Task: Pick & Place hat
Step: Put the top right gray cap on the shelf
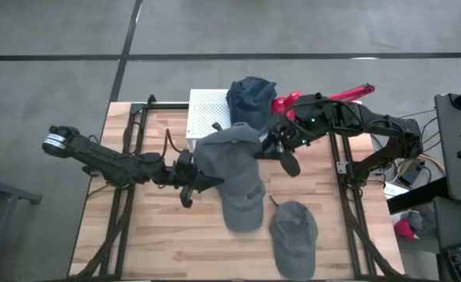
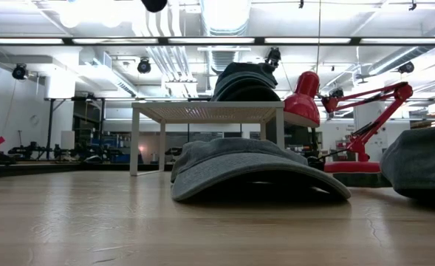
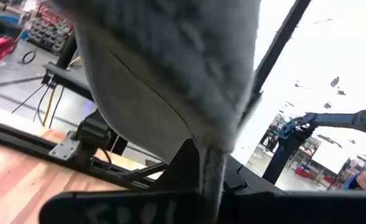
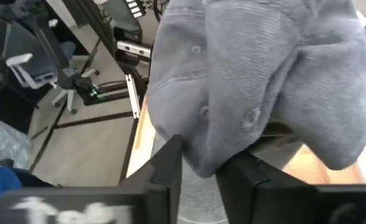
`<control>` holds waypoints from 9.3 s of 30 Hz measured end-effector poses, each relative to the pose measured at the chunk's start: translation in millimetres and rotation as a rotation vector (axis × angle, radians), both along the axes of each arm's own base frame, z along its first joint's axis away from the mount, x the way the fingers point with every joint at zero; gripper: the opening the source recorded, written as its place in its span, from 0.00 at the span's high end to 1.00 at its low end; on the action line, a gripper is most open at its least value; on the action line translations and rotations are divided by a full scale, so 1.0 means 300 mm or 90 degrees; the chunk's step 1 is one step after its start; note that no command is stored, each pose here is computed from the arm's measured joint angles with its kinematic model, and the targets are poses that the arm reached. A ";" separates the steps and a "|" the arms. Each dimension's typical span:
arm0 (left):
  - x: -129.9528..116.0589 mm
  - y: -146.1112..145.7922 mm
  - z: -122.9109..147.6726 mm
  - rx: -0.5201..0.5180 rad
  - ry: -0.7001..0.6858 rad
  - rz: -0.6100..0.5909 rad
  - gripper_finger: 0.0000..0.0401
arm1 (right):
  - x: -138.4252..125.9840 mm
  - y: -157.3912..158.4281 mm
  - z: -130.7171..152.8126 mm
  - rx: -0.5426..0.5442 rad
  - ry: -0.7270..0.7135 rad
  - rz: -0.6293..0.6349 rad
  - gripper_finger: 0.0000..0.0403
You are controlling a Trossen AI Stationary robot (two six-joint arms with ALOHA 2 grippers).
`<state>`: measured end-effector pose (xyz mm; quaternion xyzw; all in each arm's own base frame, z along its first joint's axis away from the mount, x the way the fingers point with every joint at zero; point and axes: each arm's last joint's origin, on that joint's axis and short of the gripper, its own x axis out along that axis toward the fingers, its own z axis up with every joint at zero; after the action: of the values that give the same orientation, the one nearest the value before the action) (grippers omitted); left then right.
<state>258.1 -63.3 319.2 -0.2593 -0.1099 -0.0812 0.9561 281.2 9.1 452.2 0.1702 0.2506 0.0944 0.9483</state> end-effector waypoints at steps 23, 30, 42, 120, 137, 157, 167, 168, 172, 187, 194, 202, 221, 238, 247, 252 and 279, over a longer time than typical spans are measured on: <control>-0.151 0.078 -0.008 -0.132 0.092 0.192 1.00 | -0.202 -0.068 0.098 -0.088 -0.068 -0.035 0.63; -0.214 0.138 -0.015 -0.135 0.104 0.235 1.00 | -0.237 -0.065 0.116 -0.091 -0.086 -0.034 0.66; -0.271 0.372 -0.019 -0.114 0.151 0.114 1.00 | -0.221 -0.066 0.105 -0.099 -0.080 -0.029 0.70; -0.265 0.833 -0.193 -0.155 0.228 -0.090 0.79 | -0.200 -0.068 0.064 -0.092 -0.056 -0.032 0.79; -0.266 0.835 -0.190 -0.136 0.316 -0.067 0.79 | -0.200 -0.068 0.064 -0.092 -0.057 -0.032 0.79; -0.280 0.837 -0.078 -0.047 0.467 0.037 0.79 | -0.197 -0.068 0.070 -0.092 -0.068 -0.033 0.78; -0.261 0.806 -0.087 -0.024 0.480 -0.006 0.79 | -0.197 -0.068 0.070 -0.091 -0.068 -0.033 0.81; -0.261 0.805 -0.087 -0.022 0.475 -0.013 0.79 | -0.197 -0.068 0.070 -0.091 -0.069 -0.033 0.82; -0.260 0.803 -0.085 -0.019 0.466 -0.028 0.79 | -0.197 -0.068 0.070 -0.090 -0.069 -0.034 0.82; -0.259 0.803 -0.084 -0.017 0.461 -0.031 0.98 | 0.007 -0.087 -0.028 -0.175 -0.047 0.010 0.80; -0.259 0.798 -0.081 0.012 0.431 -0.073 0.99 | 0.042 -0.117 -0.012 -0.307 -0.063 -0.059 0.83; -0.257 0.790 -0.057 0.055 0.373 -0.136 0.99 | 0.049 -0.149 0.027 -0.433 -0.108 -0.108 0.73; -0.226 0.731 0.032 0.060 0.259 -0.297 1.00 | 0.245 -0.263 -0.103 -0.683 0.029 -0.112 0.37; -0.189 0.690 0.031 0.024 0.294 -0.311 1.00 | 0.393 -0.293 -0.121 -0.782 0.129 0.024 0.35; -0.189 0.688 0.033 0.021 0.292 -0.315 1.00 | 0.419 -0.298 -0.145 -0.789 0.166 0.062 0.42; -0.190 0.687 0.036 0.019 0.286 -0.324 1.00 | 0.420 -0.297 -0.148 -0.787 0.174 0.069 0.56; -0.190 0.690 0.037 -0.021 0.310 -0.305 0.75 | 0.420 -0.303 -0.140 -0.808 0.187 0.038 0.98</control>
<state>200.9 143.7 330.3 -0.3048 0.1841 -0.2374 0.9038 407.2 -81.9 410.2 -0.4188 0.3892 -0.0697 0.8175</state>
